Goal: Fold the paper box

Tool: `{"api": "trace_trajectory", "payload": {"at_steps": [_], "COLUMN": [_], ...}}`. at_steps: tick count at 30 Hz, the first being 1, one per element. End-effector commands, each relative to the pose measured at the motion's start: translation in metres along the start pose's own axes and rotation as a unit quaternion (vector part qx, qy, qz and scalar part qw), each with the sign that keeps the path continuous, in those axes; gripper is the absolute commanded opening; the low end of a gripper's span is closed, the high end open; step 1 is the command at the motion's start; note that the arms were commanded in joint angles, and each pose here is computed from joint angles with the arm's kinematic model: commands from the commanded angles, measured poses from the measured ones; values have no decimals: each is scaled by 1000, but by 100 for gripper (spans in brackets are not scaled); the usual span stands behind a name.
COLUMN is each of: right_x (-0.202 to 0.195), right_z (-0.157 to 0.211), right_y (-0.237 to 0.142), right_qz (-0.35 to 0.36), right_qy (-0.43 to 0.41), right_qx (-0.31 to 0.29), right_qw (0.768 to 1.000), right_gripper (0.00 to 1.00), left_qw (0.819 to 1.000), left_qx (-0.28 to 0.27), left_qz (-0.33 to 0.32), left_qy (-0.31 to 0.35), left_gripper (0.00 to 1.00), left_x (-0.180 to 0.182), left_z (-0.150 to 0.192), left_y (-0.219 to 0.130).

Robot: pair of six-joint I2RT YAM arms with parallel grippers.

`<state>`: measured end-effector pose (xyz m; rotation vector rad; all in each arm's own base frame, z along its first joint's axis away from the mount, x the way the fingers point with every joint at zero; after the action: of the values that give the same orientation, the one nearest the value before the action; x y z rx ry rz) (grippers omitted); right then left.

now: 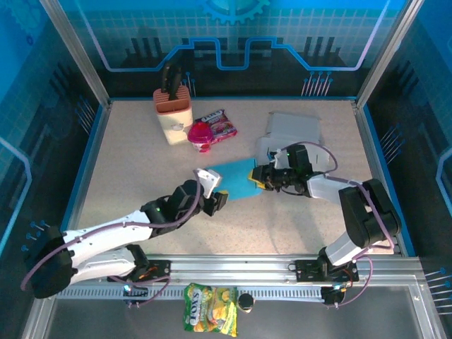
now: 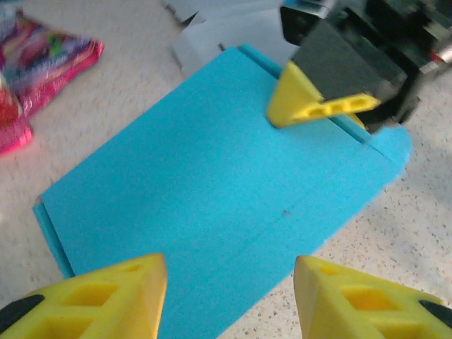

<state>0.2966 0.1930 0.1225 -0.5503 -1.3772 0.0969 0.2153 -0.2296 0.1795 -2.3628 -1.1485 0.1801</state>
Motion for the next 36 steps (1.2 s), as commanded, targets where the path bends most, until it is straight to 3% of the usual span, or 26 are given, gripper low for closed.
{"api": "trace_trajectory", "payload": {"at_steps": [1, 3, 9, 17, 22, 32, 34, 36], "right_x": [9, 10, 11, 11, 10, 3, 3, 3], "right_z": [5, 6, 8, 12, 17, 21, 20, 17], "right_y": [-15, -21, -35, -37, -38, -38, -39, -43], "right_qz": [-11, -7, -1, -4, -3, -15, -22, -31], "right_qy": [46, 61, 111, 147, 160, 186, 193, 197], "right_qx": [15, 15, 25, 42, 52, 66, 66, 61], "right_qw": [999, 998, 993, 988, 986, 980, 979, 978], "right_gripper": [28, 28, 28, 28, 28, 30, 34, 44], "left_qw": [976, 957, 926, 894, 884, 880, 882, 884], "left_qx": [37, -4, -14, 11, 1, -2, 1, 5], "left_qz": [-32, -36, -80, -88, -125, -109, -98, -84], "left_qy": [212, 289, 368, 440, 451, 462, 460, 460], "left_gripper": [53, 63, 67, 68, 68, 38, 34, 34], "left_x": [-9, -22, -20, -29, -25, -32, -33, -34], "left_z": [22, 22, 9, 14, 2, 1, 1, 2], "left_y": [1, 0, 6, 34, 47, 55, 52, 48]}}
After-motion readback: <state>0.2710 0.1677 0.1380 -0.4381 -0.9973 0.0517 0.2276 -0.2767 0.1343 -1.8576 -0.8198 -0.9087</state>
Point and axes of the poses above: each hand's point on the last joint's axis, 136 mm out from that joint toward the fingers, its own y axis out along the fingers, its own x axis along the line the jaws close on, z = x × y, the point moved 4 cm from there along -y, back along the fingers, and after that the axes turned 9 degrees about y, right-handed, at the moved point
